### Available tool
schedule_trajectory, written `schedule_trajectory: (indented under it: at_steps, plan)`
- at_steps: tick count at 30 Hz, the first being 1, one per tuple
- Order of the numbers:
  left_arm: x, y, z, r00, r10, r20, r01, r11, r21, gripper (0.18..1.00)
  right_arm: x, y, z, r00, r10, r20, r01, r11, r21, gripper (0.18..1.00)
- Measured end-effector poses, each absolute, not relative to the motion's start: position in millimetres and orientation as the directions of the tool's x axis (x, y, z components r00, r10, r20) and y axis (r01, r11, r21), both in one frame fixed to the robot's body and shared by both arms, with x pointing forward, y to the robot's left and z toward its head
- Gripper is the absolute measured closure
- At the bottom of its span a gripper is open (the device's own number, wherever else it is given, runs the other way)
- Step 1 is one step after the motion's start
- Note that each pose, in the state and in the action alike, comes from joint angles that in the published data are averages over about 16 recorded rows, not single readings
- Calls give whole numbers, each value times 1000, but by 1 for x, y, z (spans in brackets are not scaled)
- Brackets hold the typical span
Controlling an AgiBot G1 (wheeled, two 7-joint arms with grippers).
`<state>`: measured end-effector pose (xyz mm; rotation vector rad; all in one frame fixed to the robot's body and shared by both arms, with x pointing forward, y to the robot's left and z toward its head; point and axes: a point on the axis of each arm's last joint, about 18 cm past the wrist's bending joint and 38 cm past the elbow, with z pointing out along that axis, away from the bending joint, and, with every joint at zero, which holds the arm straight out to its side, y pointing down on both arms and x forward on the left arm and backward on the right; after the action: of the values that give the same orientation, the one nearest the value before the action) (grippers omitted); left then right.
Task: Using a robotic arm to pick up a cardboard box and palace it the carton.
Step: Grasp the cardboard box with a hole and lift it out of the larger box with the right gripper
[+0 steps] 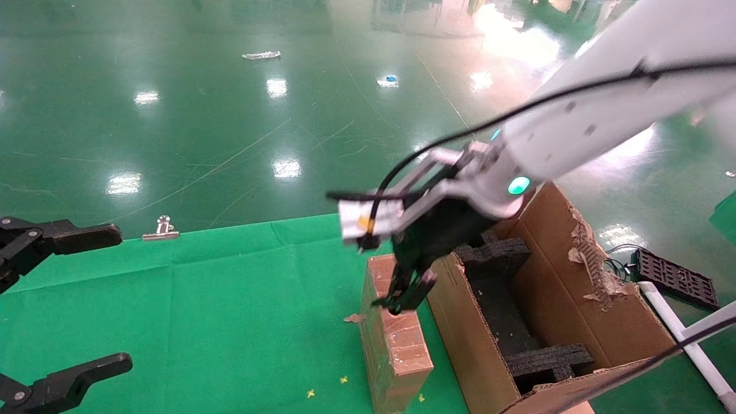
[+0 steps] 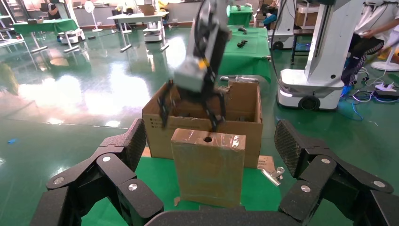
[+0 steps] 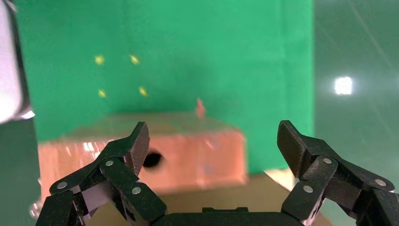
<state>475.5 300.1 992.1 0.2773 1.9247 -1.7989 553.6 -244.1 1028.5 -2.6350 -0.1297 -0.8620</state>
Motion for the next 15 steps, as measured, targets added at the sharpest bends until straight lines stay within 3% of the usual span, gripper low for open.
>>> schedule_trajectory:
  at_steps: [6, 15]
  plan:
    - [475, 300, 992, -861, -178, -477, 464, 112, -879, 184, 548, -249, 1041, 806, -11, 592, 147, -965, -219, 178]
    - [475, 300, 992, -861, -178, -477, 464, 112, -879, 184, 544, -243, 1030, 850, -5, 526, 86, -985, -148, 178]
